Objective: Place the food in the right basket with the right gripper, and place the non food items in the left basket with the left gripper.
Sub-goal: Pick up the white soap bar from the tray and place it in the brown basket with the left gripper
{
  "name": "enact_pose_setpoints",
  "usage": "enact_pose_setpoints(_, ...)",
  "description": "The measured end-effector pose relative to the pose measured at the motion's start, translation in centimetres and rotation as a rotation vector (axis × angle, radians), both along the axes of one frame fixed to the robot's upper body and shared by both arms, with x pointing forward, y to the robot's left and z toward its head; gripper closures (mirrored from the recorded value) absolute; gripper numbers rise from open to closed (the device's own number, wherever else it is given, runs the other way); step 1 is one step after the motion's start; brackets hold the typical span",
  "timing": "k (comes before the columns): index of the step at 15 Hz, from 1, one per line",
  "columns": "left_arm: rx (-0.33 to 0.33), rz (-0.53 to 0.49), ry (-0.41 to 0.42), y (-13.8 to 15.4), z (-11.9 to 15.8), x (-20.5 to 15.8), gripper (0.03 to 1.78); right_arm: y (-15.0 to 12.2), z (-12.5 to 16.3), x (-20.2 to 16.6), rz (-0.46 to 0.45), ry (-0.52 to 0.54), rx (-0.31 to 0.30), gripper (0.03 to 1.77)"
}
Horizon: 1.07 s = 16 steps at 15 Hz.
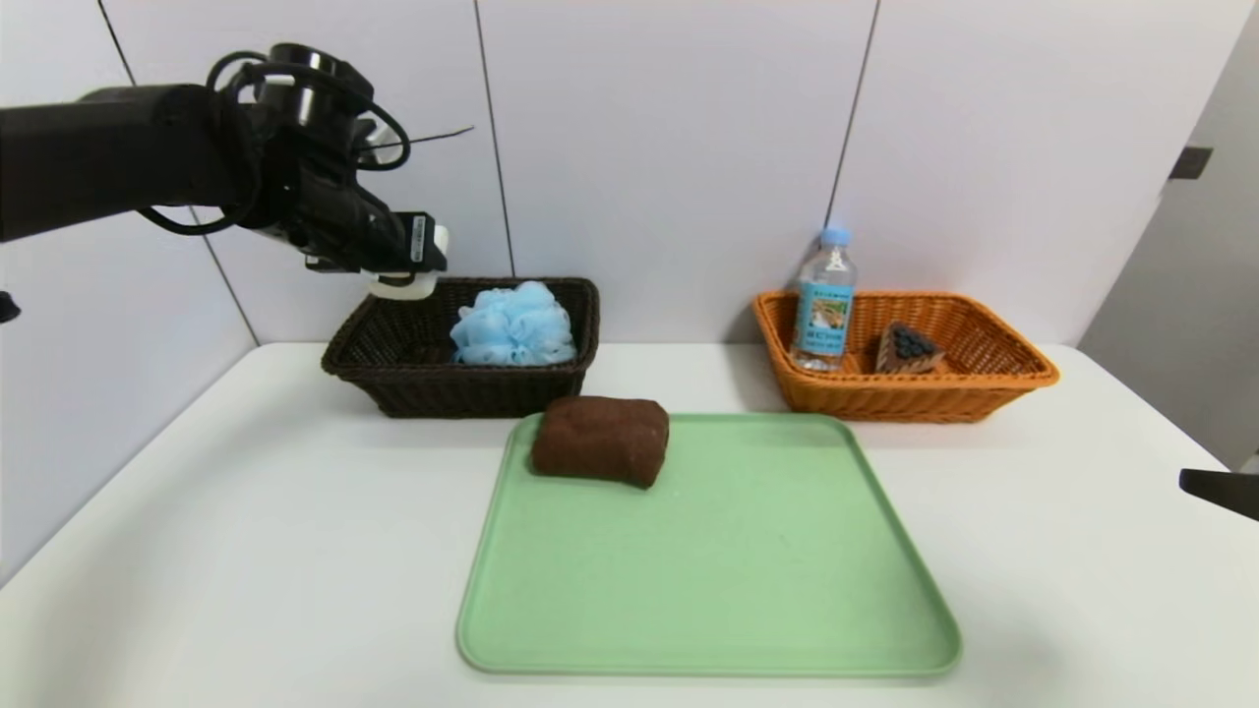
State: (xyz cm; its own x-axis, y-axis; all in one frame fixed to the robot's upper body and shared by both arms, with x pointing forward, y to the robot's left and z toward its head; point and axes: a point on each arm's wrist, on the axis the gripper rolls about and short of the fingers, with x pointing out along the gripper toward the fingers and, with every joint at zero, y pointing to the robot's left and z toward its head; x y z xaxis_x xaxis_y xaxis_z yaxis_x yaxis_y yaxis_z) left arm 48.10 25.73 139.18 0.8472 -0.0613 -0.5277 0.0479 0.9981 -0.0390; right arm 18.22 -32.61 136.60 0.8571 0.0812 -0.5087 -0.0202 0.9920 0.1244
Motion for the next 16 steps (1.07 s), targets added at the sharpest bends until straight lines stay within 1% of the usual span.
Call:
enact_pose_setpoints(4,0.008,0.002,0.076,0.2,-3.4,2.4,0.83,0.0,0.0,0.1,-0.001,0.002,-0.001,0.09)
enact_pose_setpoints(7,0.009,0.014,0.111,0.8,-5.2,3.6,0.83,0.0,0.0,0.1,-0.001,0.003,-0.001,0.09)
enact_pose_setpoints(11,0.012,0.028,0.132,1.3,-6.8,4.8,0.83,0.0,0.0,0.2,-0.002,0.005,-0.002,0.09)
enact_pose_setpoints(16,0.016,0.028,0.149,1.1,-8.6,5.9,0.83,0.0,0.0,0.2,-0.003,0.005,-0.002,0.09)
